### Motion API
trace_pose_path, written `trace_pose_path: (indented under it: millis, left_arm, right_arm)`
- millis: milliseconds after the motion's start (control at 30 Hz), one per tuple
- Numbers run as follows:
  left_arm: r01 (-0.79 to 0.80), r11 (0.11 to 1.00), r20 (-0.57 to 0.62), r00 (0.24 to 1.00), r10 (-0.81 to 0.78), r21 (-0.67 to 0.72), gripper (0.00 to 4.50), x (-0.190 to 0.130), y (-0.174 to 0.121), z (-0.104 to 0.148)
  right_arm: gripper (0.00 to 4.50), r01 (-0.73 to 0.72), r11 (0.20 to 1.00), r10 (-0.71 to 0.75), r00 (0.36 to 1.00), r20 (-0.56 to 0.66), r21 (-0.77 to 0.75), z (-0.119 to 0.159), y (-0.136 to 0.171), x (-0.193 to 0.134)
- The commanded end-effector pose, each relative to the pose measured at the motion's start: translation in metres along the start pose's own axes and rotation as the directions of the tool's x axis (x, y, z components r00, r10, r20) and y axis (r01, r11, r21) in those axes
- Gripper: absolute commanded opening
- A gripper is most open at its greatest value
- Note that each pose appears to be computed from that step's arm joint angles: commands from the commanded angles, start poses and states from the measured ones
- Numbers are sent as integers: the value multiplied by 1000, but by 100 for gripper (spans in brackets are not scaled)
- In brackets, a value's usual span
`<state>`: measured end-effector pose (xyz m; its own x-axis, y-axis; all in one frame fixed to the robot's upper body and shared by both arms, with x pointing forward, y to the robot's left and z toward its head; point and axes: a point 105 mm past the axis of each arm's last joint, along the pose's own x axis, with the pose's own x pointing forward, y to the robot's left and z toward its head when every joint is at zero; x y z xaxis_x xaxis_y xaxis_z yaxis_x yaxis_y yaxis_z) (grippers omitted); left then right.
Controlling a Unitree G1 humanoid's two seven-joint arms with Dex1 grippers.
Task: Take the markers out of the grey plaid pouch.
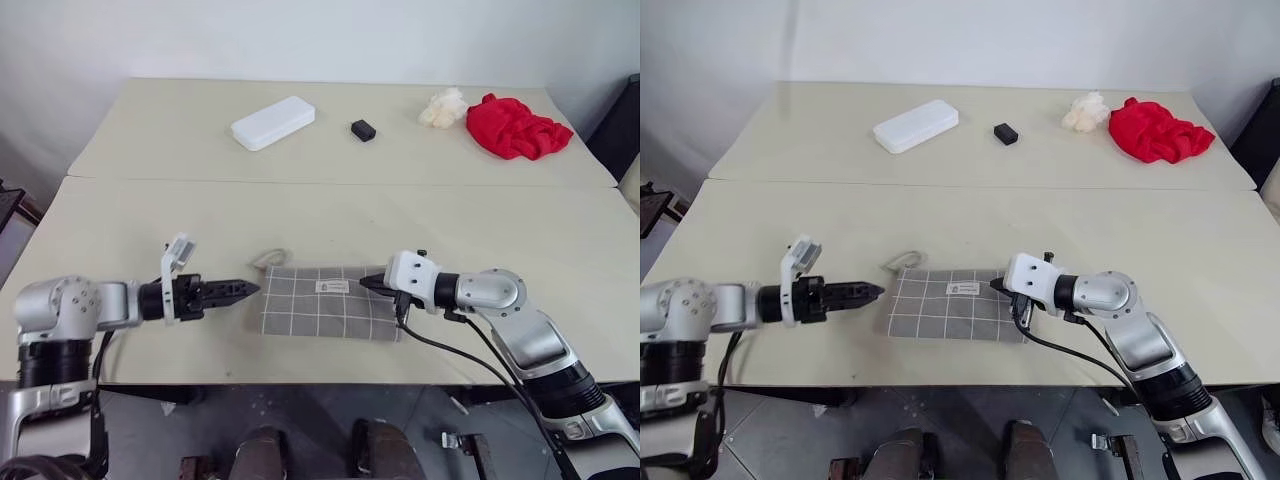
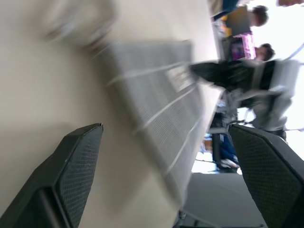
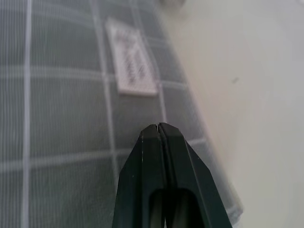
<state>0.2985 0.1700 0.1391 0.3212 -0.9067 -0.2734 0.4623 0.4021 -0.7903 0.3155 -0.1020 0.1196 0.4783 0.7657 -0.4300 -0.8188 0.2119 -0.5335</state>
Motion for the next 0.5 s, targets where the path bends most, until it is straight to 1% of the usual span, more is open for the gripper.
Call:
trace_pose_path:
  millis: [33, 133, 267, 500]
  left_arm:
    - [-11, 999, -36, 999, 9, -41, 450, 11, 0, 2]
    - [-1, 996, -54, 999, -4, -86, 450, 20, -1, 4]
    - [-2, 994, -103, 995, -9, -108, 450, 28, 0, -1]
    - [2, 991, -79, 997, -13, -133, 450, 34, 0, 8]
  right_arm:
    - [3, -38, 997, 38, 999, 0, -62, 4, 6, -1]
    - [3, -47, 997, 46, 999, -4, -69, 2, 9, -1]
    - [3, -52, 995, 52, 999, -2, -81, 2, 12, -2]
    - [3, -54, 995, 54, 999, -4, -83, 1, 15, -4]
